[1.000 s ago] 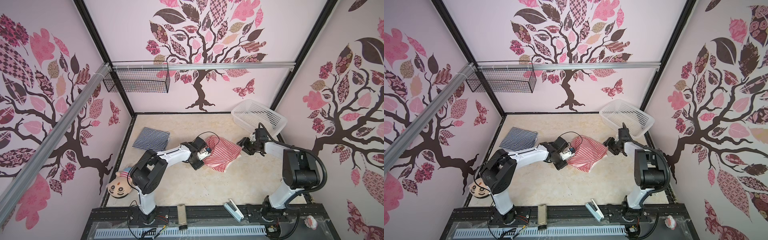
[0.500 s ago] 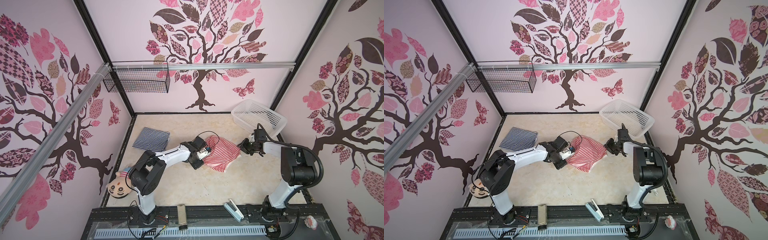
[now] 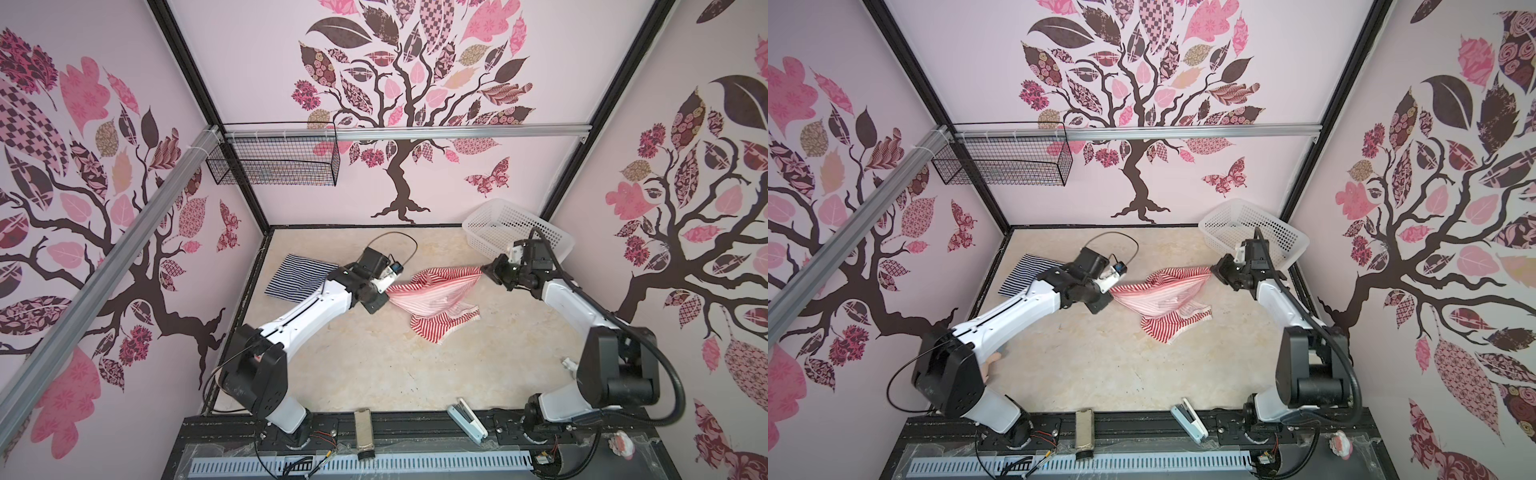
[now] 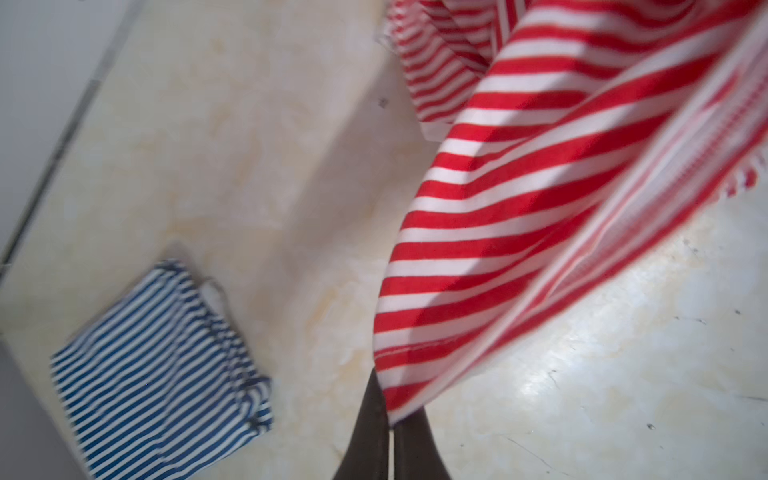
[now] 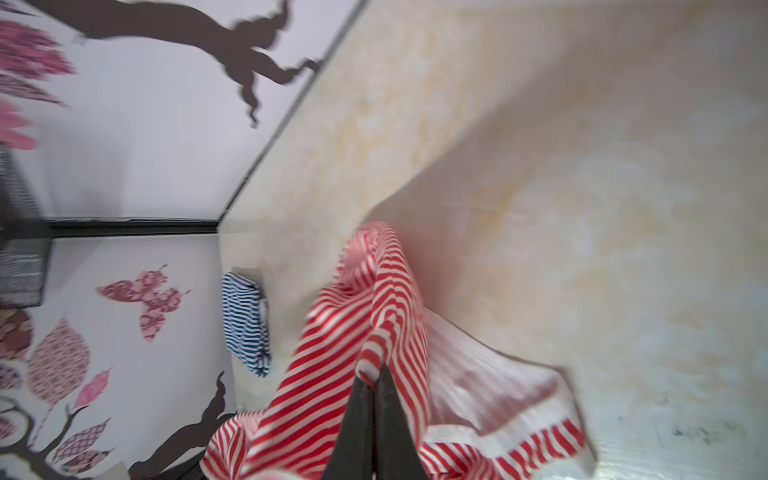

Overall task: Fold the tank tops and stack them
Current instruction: 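Lift the red garment high with both grippers and stretch it open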

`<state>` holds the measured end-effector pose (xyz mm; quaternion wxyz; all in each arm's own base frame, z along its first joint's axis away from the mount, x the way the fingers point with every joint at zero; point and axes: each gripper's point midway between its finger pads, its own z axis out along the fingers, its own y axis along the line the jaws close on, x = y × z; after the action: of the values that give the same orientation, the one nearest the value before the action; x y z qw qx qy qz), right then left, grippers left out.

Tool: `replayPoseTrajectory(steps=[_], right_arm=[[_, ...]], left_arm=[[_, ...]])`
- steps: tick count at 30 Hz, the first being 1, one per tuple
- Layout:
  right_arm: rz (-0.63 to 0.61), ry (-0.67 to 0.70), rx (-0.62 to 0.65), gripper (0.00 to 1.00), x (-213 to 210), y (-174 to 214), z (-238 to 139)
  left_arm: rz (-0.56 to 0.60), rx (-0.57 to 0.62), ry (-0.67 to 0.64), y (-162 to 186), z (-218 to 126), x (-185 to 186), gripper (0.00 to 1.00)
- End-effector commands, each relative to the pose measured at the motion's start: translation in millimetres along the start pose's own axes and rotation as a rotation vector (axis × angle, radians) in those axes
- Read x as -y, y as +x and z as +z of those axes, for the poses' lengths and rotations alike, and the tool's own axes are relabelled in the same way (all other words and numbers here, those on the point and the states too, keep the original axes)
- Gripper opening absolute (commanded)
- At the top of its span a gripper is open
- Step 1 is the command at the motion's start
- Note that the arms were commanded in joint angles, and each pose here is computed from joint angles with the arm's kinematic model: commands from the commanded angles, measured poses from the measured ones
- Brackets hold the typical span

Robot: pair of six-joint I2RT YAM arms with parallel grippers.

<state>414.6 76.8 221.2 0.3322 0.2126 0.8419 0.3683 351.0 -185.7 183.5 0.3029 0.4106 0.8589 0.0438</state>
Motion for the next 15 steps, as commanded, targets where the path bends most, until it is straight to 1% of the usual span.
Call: replayPoseTrajectory(steps=[1,4,7,10,12,15], right_arm=[[-0.075,-0.117,0.061,0.0,-73.9,-7.2,-60.9],[-0.165,-0.184,0.121,0.0,-130.5,1.7,-110.3],[-0.228,-0.274,0.156,0.0,-175.5,18.7,-152.1],[-0.245,-0.364,0.176,0.0,-198.0,30.1,-190.3],[-0.259,-0.399,0.196,0.0,-206.2,35.7,-212.7],[-0.281,-0.456,0.205,0.0,-217.7,46.7,-242.7]], left_arm=[[0.022,0.097,-0.182,-17.0,-65.3,-44.2,0.0],[-0.006,0.199,-0.294,-26.8,-120.9,-67.8,0.0],[-0.064,0.286,-0.355,-29.8,-173.2,-81.5,0.0],[-0.116,0.361,-0.388,-26.3,-218.8,-88.3,0.0],[-0.143,0.401,-0.398,-22.2,-243.9,-90.0,0.0],[-0.161,0.441,-0.419,-13.1,-273.0,-91.7,0.0]])
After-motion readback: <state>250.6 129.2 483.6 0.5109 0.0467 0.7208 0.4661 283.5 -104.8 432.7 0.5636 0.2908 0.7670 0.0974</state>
